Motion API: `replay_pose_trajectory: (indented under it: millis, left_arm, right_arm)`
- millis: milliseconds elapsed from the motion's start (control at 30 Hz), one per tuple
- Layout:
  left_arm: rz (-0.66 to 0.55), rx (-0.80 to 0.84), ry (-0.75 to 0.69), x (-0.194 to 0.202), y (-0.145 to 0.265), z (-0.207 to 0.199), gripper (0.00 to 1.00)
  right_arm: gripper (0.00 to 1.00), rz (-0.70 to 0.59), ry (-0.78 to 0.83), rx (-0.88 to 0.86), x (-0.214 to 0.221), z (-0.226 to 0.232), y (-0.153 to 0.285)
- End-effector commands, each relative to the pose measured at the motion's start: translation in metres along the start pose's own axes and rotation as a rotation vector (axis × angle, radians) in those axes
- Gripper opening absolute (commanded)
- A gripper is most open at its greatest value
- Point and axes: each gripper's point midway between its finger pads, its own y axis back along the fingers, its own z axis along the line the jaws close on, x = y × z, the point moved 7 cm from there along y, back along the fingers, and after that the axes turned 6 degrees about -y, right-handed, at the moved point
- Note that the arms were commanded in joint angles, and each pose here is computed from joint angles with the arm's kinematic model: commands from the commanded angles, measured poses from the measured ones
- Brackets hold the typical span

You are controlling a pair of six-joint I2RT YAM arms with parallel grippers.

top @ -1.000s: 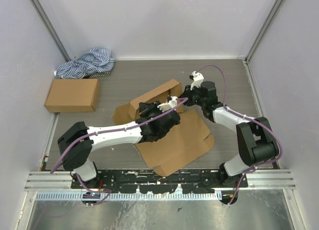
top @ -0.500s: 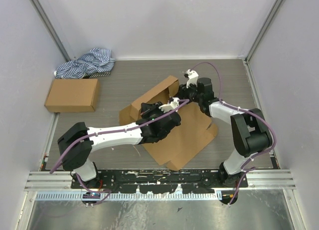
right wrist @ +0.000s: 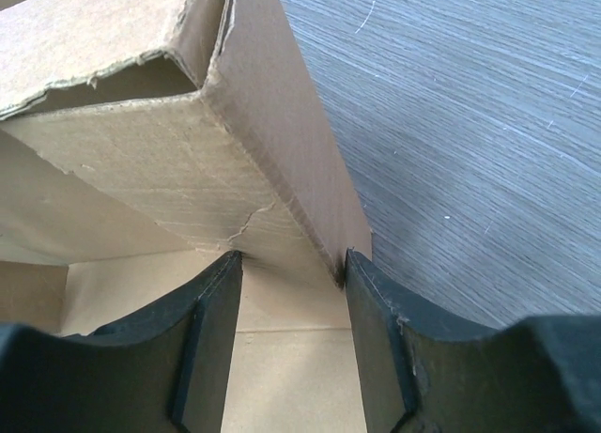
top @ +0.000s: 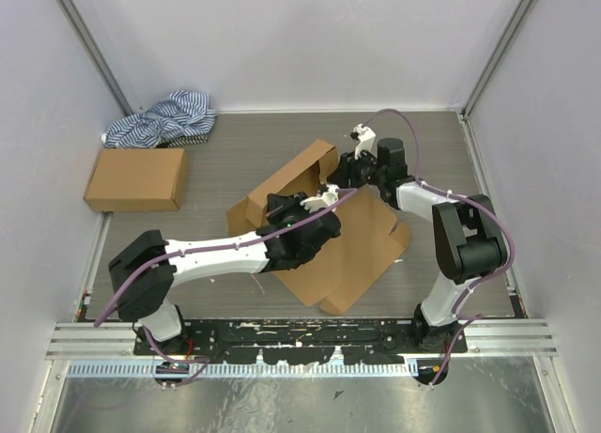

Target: Fold the paper box

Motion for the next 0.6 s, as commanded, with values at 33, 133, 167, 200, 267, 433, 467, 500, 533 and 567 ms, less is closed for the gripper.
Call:
replay_pose_trajectory:
  millis: [33,133,167,200,267,433,467,500,533,567]
  left_arm:
    - [-0.022,0.019,0.038,-0.001,0.000,-0.006,0.00]
    - [-0.031,0.037,0.068,0.001,0.001,-0.004,0.00]
    - [-0.035,0.043,0.076,0.001,0.001,-0.003,0.00]
    - [-0.038,0.046,0.083,0.001,0.001,-0.001,0.00]
    - [-0.042,0.050,0.090,0.001,0.001,0.001,0.00]
    - [-0.054,0.067,0.105,0.000,0.002,0.002,0.00]
    - [-0.053,0.070,0.101,0.000,0.002,0.000,0.00]
    - [-0.053,0.070,0.100,0.000,0.001,-0.001,0.00]
    - [-0.053,0.072,0.097,-0.001,0.001,-0.002,0.00]
    - [-0.053,0.074,0.094,-0.002,0.001,-0.004,0.00]
  right_arm:
    - [0.55,-0.062,0.044,-0.063,-0.027,-0.005,0.008]
    - [0.57,-0.050,0.049,-0.089,-0.028,-0.008,0.007]
    - [0.58,-0.045,0.054,-0.098,-0.028,-0.008,0.006]
    - [0.58,-0.043,0.060,-0.110,-0.030,-0.008,0.004]
    - [0.60,-0.037,0.071,-0.148,-0.032,-0.008,0.000]
    - [0.63,0.003,0.086,-0.221,-0.032,-0.014,-0.016]
    - [0.64,0.009,0.085,-0.239,-0.032,-0.014,-0.019]
    - [0.65,0.008,0.084,-0.247,-0.034,-0.016,-0.022]
    - [0.65,0.004,0.083,-0.256,-0.034,-0.016,-0.024]
    - [0.65,-0.003,0.082,-0.260,-0.035,-0.016,-0.026]
